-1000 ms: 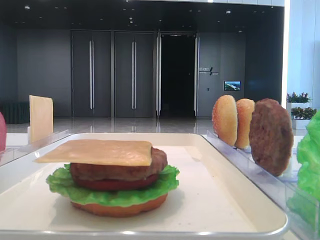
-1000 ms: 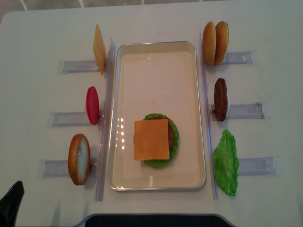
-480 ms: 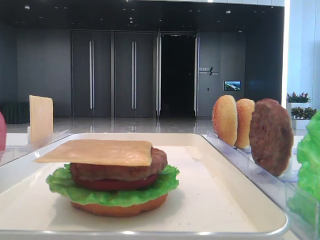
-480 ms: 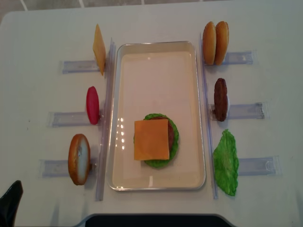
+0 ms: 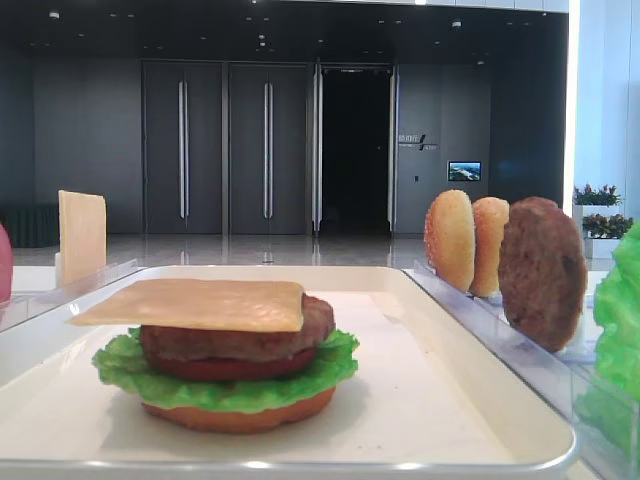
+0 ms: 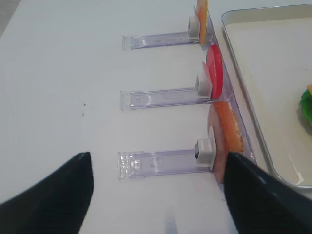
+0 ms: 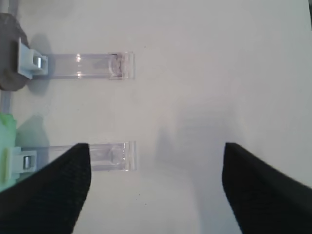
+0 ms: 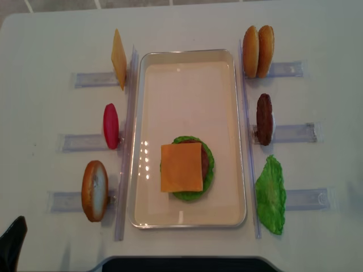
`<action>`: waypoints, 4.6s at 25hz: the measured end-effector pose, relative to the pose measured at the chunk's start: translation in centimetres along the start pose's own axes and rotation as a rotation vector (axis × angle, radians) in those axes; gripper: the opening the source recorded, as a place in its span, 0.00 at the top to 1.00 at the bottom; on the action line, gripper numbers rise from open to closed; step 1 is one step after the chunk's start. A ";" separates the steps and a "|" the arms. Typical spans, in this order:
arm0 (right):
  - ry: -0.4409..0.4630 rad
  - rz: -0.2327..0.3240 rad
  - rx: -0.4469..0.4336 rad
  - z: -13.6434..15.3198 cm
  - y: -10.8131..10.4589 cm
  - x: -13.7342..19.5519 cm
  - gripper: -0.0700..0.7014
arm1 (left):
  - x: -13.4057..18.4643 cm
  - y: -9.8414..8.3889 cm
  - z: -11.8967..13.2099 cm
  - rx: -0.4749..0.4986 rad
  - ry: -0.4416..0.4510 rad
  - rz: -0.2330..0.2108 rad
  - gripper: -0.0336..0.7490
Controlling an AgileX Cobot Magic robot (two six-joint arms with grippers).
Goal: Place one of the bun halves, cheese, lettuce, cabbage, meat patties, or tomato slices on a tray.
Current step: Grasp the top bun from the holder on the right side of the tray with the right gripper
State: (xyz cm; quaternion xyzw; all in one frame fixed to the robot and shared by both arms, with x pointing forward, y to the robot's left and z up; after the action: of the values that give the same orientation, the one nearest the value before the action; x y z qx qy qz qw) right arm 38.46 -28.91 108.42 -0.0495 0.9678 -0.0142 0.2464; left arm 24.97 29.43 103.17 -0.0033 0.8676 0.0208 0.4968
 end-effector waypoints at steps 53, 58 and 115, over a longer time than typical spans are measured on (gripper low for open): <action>0.160 -0.070 -0.016 11.9 6.2 -18.3 0.19 | 0.0 0.0 0.0 0.000 0.000 -0.002 0.14; 0.193 -0.092 -0.009 13.6 5.9 -18.8 0.19 | 0.0 0.0 0.0 0.000 0.000 -0.002 0.14; 0.141 -0.178 -0.137 14.7 14.4 -20.1 0.19 | 0.0 0.0 0.0 0.000 0.000 -0.002 0.14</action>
State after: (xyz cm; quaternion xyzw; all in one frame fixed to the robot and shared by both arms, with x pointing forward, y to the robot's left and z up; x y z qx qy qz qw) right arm 61.75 -12.57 104.34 -0.1508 0.9732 0.0265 0.1714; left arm 24.97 29.43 103.17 -0.0043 0.8676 0.0203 0.4968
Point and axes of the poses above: a point on each arm's last joint axis where the gripper is mounted, z pointing out along that axis toward the gripper, y along the wrist's bending axis when the last joint is at zero, x = y × z, the point moved 2 cm from there along z, pointing out along that axis toward the gripper, and after that the axes turned 3 degrees about -z, right-handed, at the moved point
